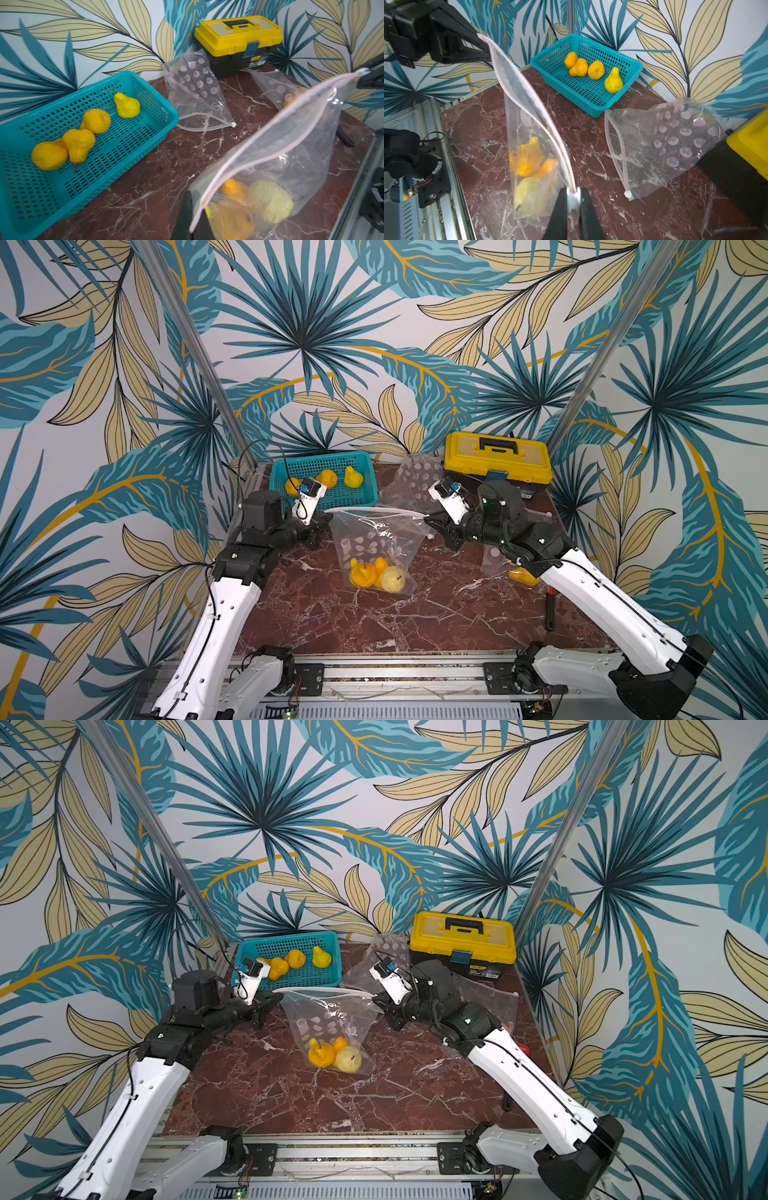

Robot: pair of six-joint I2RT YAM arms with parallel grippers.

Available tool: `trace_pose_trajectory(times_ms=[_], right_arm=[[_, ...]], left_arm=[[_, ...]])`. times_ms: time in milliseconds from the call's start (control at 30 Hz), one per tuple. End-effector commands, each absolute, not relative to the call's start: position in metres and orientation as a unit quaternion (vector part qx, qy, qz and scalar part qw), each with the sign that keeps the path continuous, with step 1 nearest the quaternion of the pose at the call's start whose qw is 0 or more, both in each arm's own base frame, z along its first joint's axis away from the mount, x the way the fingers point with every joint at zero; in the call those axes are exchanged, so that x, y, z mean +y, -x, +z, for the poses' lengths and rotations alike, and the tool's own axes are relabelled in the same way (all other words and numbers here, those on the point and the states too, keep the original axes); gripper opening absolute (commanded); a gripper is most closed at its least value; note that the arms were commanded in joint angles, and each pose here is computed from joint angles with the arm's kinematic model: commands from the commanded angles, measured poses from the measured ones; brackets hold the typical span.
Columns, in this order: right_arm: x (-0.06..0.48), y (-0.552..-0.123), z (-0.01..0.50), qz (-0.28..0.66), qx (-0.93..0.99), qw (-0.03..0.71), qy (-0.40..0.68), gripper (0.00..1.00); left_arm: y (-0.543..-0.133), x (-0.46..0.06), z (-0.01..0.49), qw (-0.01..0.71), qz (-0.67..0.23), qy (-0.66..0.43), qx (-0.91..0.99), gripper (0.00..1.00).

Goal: Open the zip-top bag and take out the pear
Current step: Unzip the zipper on the zipper food storage bag.

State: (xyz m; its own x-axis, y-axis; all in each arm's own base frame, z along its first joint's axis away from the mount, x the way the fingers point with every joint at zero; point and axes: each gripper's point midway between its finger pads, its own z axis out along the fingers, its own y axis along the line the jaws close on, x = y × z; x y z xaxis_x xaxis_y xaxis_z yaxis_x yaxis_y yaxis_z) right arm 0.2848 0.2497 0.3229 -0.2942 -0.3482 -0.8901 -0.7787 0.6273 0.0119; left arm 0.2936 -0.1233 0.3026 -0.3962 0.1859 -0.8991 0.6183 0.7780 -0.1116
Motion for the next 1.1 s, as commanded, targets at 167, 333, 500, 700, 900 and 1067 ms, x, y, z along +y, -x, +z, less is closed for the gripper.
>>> trace_pose_trajectory(times_ms=[167, 333, 500, 700, 900, 1067], right_arm=[[0.311, -0.264, 0.367, 0.403, 0.652, 0.484, 0.423, 0.0], [0.316, -0.265, 0.355, 0.392, 0.666, 0.464, 0.434, 0.0], [0.305, -0.266, 0.342, 0.353, 0.685, 0.464, 0.438, 0.0], [0.305, -0.256, 0.333, 0.358, 0.682, 0.442, 0.46, 0.0], [0.304, -0.251, 0.333, 0.358, 0.679, 0.435, 0.471, 0.0], [0.304, -0.248, 0.333, 0.359, 0.677, 0.431, 0.476, 0.0]], left_arm=[[-0.262, -0.177, 0.326, 0.496, -0.285, -0.383, 0.725, 0.0], [-0.262, -0.175, 0.329, 0.501, -0.276, -0.373, 0.73, 0.14], [-0.276, -0.144, 0.344, 0.547, -0.178, -0.325, 0.751, 0.41], [-0.266, -0.154, 0.365, 0.559, -0.17, -0.394, 0.709, 0.61], [-0.271, -0.174, 0.353, 0.514, -0.196, -0.478, 0.685, 0.72], [-0.286, -0.189, 0.338, 0.484, -0.229, -0.506, 0.676, 0.75]])
